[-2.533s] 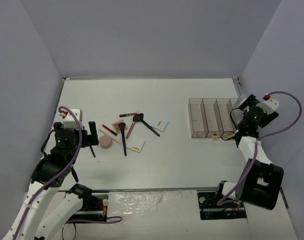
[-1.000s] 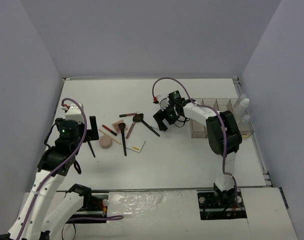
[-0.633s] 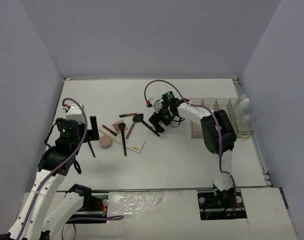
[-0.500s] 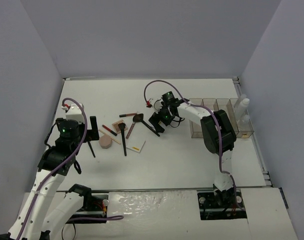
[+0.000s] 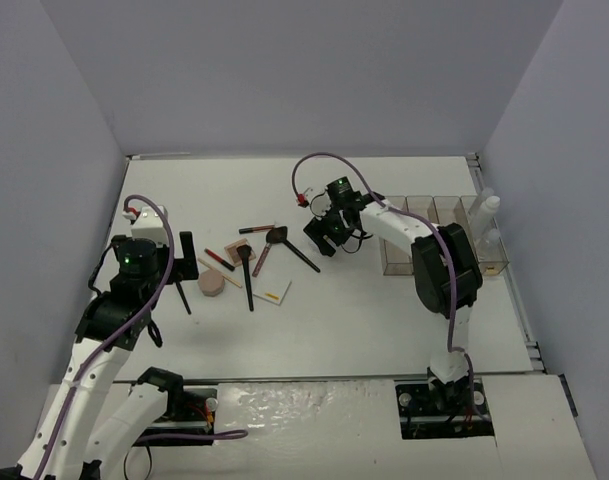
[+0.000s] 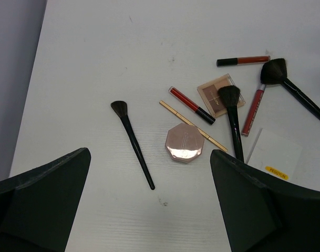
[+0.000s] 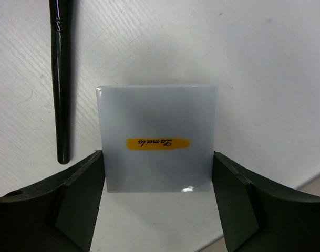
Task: Organize the makeup
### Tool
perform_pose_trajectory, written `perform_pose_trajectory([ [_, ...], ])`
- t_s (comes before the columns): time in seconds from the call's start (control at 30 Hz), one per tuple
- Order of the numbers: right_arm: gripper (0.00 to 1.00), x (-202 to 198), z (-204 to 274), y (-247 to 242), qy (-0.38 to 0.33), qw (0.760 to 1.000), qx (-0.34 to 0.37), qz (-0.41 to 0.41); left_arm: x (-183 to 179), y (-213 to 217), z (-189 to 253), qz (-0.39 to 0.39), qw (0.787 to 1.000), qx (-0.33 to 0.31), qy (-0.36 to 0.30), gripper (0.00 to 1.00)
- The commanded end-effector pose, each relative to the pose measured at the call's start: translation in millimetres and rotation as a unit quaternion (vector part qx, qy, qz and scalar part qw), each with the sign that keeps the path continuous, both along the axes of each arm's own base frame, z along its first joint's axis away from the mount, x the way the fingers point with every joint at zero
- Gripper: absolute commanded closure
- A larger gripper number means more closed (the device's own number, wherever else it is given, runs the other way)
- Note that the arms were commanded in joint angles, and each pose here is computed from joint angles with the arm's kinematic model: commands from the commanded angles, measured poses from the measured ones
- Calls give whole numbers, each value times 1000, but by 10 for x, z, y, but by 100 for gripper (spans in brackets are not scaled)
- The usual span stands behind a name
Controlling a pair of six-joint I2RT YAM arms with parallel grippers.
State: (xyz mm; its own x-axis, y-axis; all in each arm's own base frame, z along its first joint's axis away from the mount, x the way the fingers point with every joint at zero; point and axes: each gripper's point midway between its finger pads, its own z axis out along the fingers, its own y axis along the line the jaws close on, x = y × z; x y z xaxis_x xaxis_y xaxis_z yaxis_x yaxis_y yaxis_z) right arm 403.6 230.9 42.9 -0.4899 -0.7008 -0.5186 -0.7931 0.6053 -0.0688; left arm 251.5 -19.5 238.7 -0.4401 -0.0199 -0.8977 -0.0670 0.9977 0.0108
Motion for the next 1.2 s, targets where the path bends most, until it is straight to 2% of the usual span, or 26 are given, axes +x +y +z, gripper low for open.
perform_pose_trajectory([
  [0.0,50,232,1046,-188,-120,990,21,-74,71,5,241,1,999,-7,-45,3],
  [0.1,50,320,1283,-578,-151,978,11,-143,38,17,300,2,998,-11,-56,3],
  [0.23,50,432,1452,-1338,-181,947,-23,-264,-2,25,366,1,997,-15,-72,3],
  [0.4,50,446,1576,-2166,-221,893,-101,-379,-45,11,419,-4,996,-19,-82,3],
  [0.53,48,488,1564,-2593,-244,845,-173,-443,-80,18,447,-4,996,-17,-87,3],
  [0.77,47,553,1418,-3131,-256,783,-227,-520,-141,-10,484,-13,995,-15,-96,3],
  [0.87,46,567,1309,-3291,-256,774,-218,-537,-163,-25,501,-18,995,-16,-101,3],
  [1.03,46,531,1127,-3503,-252,761,-243,-547,-170,-28,502,-19,995,-15,-101,3],
  [1.17,42,528,986,-3570,-246,763,-244,-545,-161,-29,490,-19,995,-14,-99,3],
])
